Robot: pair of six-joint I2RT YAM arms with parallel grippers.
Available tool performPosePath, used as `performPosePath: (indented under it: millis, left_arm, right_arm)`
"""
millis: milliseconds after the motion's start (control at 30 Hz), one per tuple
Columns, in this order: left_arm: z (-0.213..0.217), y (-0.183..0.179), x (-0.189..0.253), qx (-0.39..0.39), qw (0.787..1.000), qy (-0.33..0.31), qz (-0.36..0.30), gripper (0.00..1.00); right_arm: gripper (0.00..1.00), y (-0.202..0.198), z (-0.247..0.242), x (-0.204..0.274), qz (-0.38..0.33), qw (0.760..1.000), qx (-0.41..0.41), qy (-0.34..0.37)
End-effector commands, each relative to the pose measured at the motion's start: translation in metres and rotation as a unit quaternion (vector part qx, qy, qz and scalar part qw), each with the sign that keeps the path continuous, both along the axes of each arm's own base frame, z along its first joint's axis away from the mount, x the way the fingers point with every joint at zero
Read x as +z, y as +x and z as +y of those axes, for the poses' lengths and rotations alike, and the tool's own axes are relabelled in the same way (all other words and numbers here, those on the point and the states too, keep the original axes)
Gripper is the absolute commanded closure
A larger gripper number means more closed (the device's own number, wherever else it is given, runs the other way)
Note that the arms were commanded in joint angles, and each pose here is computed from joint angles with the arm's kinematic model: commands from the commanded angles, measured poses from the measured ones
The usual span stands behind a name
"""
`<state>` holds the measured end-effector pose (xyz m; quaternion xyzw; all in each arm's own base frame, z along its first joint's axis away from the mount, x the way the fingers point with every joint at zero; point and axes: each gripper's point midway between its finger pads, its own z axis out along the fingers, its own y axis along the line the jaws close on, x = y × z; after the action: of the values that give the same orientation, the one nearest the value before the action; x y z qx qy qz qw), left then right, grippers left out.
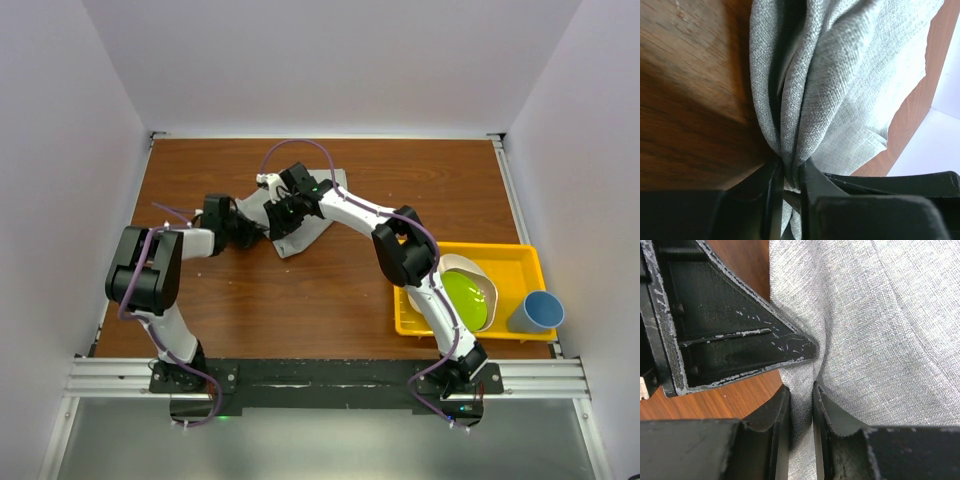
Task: Fold the napkin, place the utensils inside, and roll it up
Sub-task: Roll the napkin with the utensil
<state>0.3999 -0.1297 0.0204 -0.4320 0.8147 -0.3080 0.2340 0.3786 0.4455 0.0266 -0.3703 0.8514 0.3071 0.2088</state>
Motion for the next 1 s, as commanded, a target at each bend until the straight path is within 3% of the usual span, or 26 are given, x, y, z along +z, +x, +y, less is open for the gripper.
performPosePath:
  millis: [0, 33, 100, 233, 367, 467, 633, 800, 867, 967]
  left_arm:
    - [0.01, -0.019, -0.032, 0.012, 0.997, 0.043, 0.062, 0.94]
    - [0.008, -0.02, -0.03, 0.007, 0.997, 0.048, 0.062, 0.95]
    - [0.01, -0.025, -0.027, 0.006, 0.996, 0.057, 0.073, 1.0]
    - [0.007, -0.034, -0.022, 0.011, 0.994, 0.047, 0.101, 1.0]
    - [0.004, -0.041, -0.018, 0.021, 0.989, 0.047, 0.14, 1.0]
    - [-0.001, -0.043, -0.013, 0.025, 0.987, 0.035, 0.153, 1.0]
    - [-0.011, -0.043, -0.008, 0.023, 0.984, 0.012, 0.174, 1.0]
    - [-0.014, -0.046, -0.006, 0.021, 0.981, 0.009, 0.193, 1.0]
    - [-0.016, -0.045, -0.003, 0.018, 0.981, 0.004, 0.194, 1.0]
    - [-0.018, -0.043, 0.001, 0.014, 0.98, 0.001, 0.196, 1.0]
  right_arm:
    - [0.91, -0.042, -0.033, -0.045, 0.05, 0.993, 0.021, -0.105]
    - [0.8, -0.043, -0.033, -0.042, 0.044, 0.993, 0.021, -0.108]
    - [0.72, -0.039, -0.032, -0.031, 0.03, 0.994, 0.016, -0.103]
    - [0.44, -0.044, -0.023, -0.013, 0.004, 0.995, 0.022, -0.095]
    - [0.29, -0.05, -0.019, -0.009, -0.055, 0.992, 0.038, -0.108]
    - [0.23, -0.053, -0.019, -0.011, -0.089, 0.989, 0.03, -0.117]
    - [0.22, -0.047, -0.022, -0.025, -0.164, 0.975, -0.004, -0.152]
    - [0.28, -0.039, -0.027, -0.044, -0.224, 0.957, -0.036, -0.182]
    - [0.32, -0.038, -0.031, -0.054, -0.242, 0.951, -0.043, -0.188]
    - [0.48, -0.034, -0.04, -0.069, -0.251, 0.942, -0.053, -0.214]
